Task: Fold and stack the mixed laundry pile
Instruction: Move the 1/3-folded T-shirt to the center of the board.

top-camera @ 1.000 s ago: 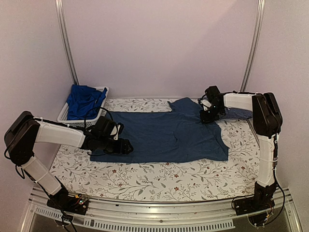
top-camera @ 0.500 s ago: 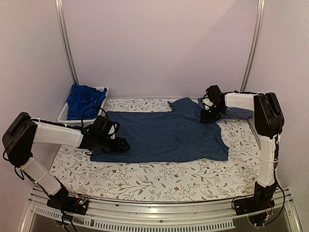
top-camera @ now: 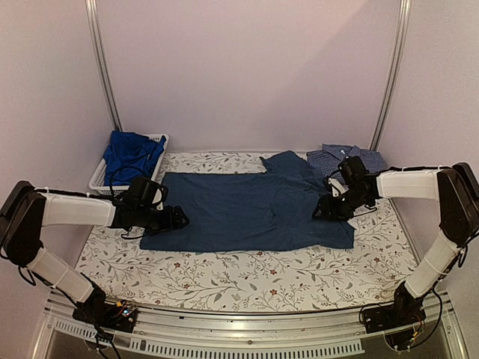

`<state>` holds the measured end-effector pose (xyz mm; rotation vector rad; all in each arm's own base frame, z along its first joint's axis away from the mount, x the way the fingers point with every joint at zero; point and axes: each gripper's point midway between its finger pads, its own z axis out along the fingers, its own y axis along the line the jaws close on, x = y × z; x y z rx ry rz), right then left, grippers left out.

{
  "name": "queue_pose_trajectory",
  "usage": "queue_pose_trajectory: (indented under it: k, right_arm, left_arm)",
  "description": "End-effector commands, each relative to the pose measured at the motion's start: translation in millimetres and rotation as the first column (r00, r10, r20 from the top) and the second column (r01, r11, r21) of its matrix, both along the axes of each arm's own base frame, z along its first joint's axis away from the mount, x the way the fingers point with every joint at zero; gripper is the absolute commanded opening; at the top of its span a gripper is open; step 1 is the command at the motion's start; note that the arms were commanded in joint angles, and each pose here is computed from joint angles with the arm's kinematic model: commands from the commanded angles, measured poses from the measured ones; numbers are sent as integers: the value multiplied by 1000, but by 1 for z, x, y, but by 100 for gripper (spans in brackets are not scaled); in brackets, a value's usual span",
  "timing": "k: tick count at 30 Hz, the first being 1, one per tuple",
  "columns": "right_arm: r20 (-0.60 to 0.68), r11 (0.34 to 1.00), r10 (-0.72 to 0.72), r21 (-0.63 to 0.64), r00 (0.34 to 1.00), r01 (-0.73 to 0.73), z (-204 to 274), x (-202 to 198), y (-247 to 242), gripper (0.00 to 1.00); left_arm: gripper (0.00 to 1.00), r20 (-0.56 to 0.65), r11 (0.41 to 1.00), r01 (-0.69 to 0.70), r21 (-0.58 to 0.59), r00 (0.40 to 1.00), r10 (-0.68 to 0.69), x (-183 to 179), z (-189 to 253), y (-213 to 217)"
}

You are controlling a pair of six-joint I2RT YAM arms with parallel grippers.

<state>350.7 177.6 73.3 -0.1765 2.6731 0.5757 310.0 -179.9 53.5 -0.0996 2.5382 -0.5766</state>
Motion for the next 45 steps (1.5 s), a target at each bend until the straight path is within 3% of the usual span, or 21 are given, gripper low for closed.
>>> queue_pose_trajectory:
  k: [1,7,13,20,25,29,31,35,41,45]
  right_arm:
    - [-126,996,-42,78,991,52,-39,-27,10,55]
    - [-285,986,-157,10,945,167,-85,-68,-14,55]
    - [-369,959,-278,-62,887,275,-96,-111,-38,55]
    - [-385,932,-357,-87,851,352,-77,-140,-54,56]
    - [-434,947,-295,-16,851,320,-61,-156,-44,56]
    - [-254,966,-244,19,936,257,-18,-120,-42,61]
    - [-153,972,-214,60,965,226,3,-96,-35,63]
    - [-125,981,-166,79,978,177,1,-63,-18,64]
    - [-142,988,-122,78,982,134,-24,-32,-2,64]
    - [-172,991,-97,70,980,111,-42,-28,3,64]
  left_arm:
    - [83,-96,998,-69,-5,993,69,-4,-19,13]
    - [80,-213,978,-207,37,954,211,-26,-47,44]
    - [75,-321,949,-309,69,893,314,-63,-65,66]
    - [73,-388,935,-343,87,853,349,-103,-66,78]
    - [72,-391,952,-305,16,875,286,-119,-51,66]
    - [72,-198,982,-183,-35,965,173,-91,-3,46]
    - [73,-112,987,-157,-24,982,153,-72,16,44]
    - [73,-22,995,-104,-11,994,104,-32,36,28]
    - [71,-86,994,-111,-23,990,108,-2,6,15]
    - [66,-206,981,-193,21,959,193,-17,-32,32]
